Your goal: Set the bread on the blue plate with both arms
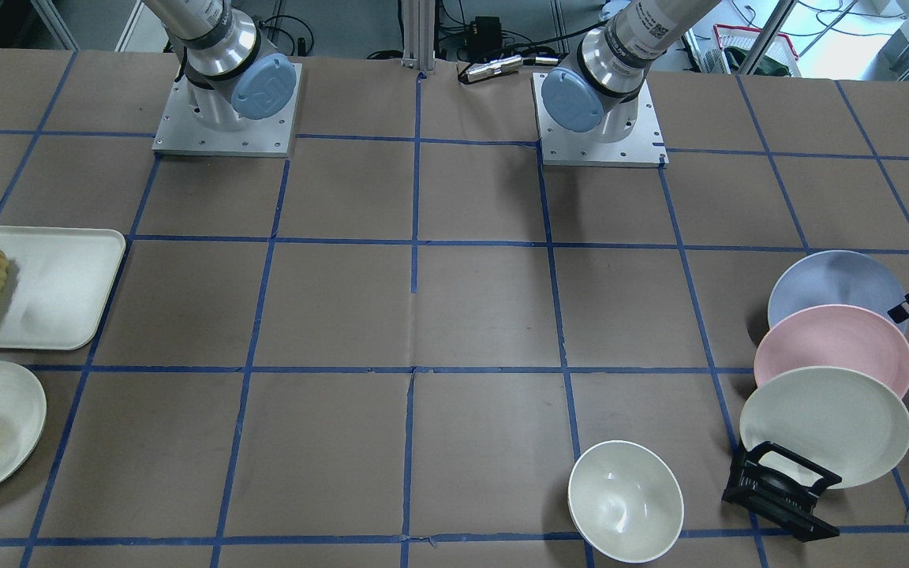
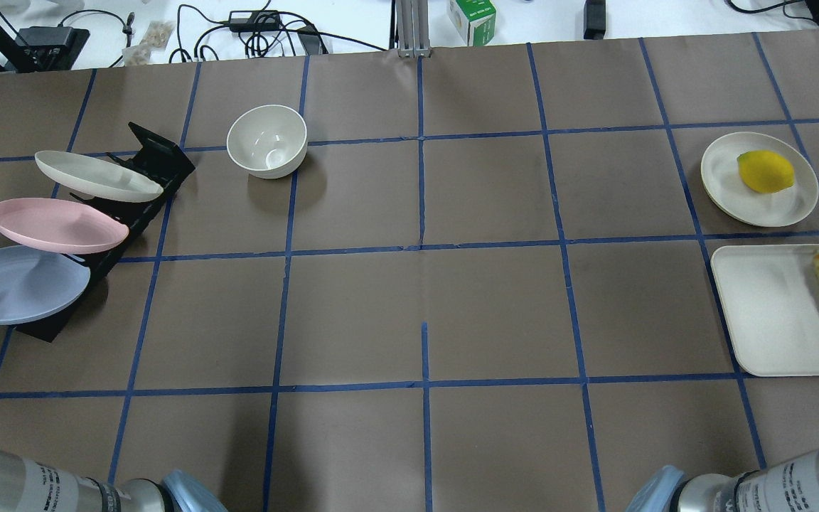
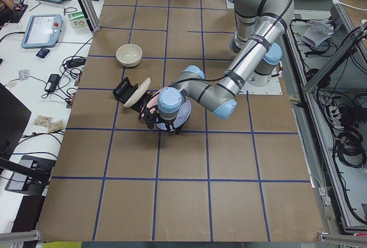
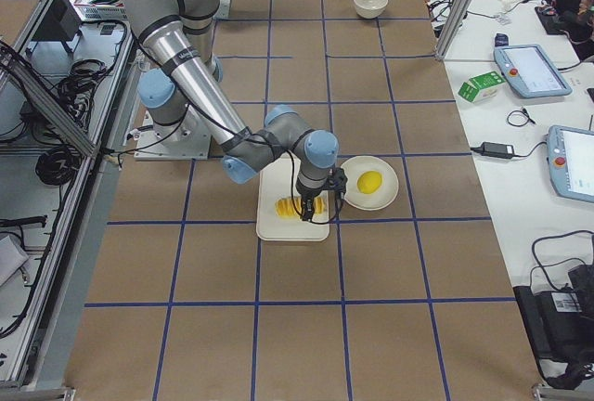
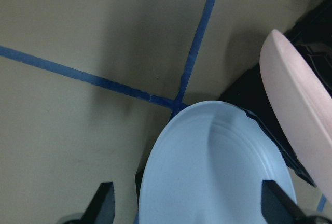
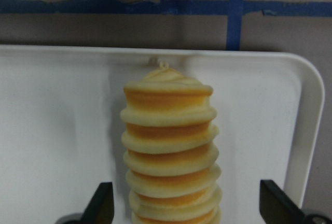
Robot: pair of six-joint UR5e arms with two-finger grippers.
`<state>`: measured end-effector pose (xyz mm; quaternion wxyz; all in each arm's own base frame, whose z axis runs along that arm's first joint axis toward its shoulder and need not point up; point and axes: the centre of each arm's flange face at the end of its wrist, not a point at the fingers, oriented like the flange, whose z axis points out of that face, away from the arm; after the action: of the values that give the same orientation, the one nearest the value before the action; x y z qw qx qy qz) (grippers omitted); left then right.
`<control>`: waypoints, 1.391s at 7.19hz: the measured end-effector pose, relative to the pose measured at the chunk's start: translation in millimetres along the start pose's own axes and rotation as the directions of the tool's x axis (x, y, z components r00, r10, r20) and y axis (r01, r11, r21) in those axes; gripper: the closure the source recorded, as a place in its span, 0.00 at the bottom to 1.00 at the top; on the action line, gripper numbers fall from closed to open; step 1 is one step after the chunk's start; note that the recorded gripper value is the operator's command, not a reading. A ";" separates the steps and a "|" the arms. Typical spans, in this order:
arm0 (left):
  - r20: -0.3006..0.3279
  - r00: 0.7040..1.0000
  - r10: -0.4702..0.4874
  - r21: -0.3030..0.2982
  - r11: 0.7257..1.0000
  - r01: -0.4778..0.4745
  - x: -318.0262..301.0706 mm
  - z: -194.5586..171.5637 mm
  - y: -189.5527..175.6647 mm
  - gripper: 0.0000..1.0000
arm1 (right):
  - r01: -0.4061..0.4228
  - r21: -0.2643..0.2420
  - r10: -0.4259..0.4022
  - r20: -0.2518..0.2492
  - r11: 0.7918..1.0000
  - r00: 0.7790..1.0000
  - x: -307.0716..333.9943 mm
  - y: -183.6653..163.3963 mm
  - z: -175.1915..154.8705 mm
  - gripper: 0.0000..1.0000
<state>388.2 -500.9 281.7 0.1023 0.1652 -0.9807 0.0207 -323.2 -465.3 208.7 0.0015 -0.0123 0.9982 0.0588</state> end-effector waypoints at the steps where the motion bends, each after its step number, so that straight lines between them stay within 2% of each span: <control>1: -0.003 1.000 -0.009 -0.016 1.000 0.009 -3.4 3.1 2.3 0.00 | 0.005 -0.004 -0.005 0.005 1.000 1.000 3.6 0.9 8.7 0.00; 4: -0.016 0.999 -0.040 -0.064 0.997 0.039 -11.6 18.4 14.5 0.00 | 0.007 -0.016 -0.007 0.019 1.000 1.000 4.1 1.6 22.1 0.00; 5: -0.021 0.998 -0.052 -0.072 0.996 0.050 -11.3 23.0 16.4 0.05 | 0.009 -0.018 -0.009 0.021 1.000 1.000 4.0 1.2 28.0 0.00; 7: -0.026 0.996 -0.082 -0.077 0.994 0.080 -11.3 26.6 17.0 0.69 | 0.021 -0.014 -0.021 0.007 1.000 1.000 7.9 -2.5 37.8 0.01; 8: -0.026 0.996 -0.087 -0.077 0.993 0.085 -11.3 26.8 16.9 0.81 | 0.024 -0.002 -0.024 -0.005 1.000 1.000 10.5 -4.7 35.9 0.12; 9: -0.026 0.996 -0.089 -0.077 0.993 0.086 -11.5 26.7 16.7 0.96 | 0.023 0.009 -0.023 -0.011 1.000 1.000 11.7 -6.3 34.2 0.32; 10: -0.024 0.996 -0.088 -0.076 0.993 0.086 -11.5 25.5 16.0 1.00 | 0.018 0.016 -0.018 -0.012 1.000 1.000 11.8 -7.0 33.8 0.46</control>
<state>388.6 -484.0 254.3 0.1226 0.2035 -0.9712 -0.0183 -334.8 -468.6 174.2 -0.0036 -0.0217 0.9985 0.0508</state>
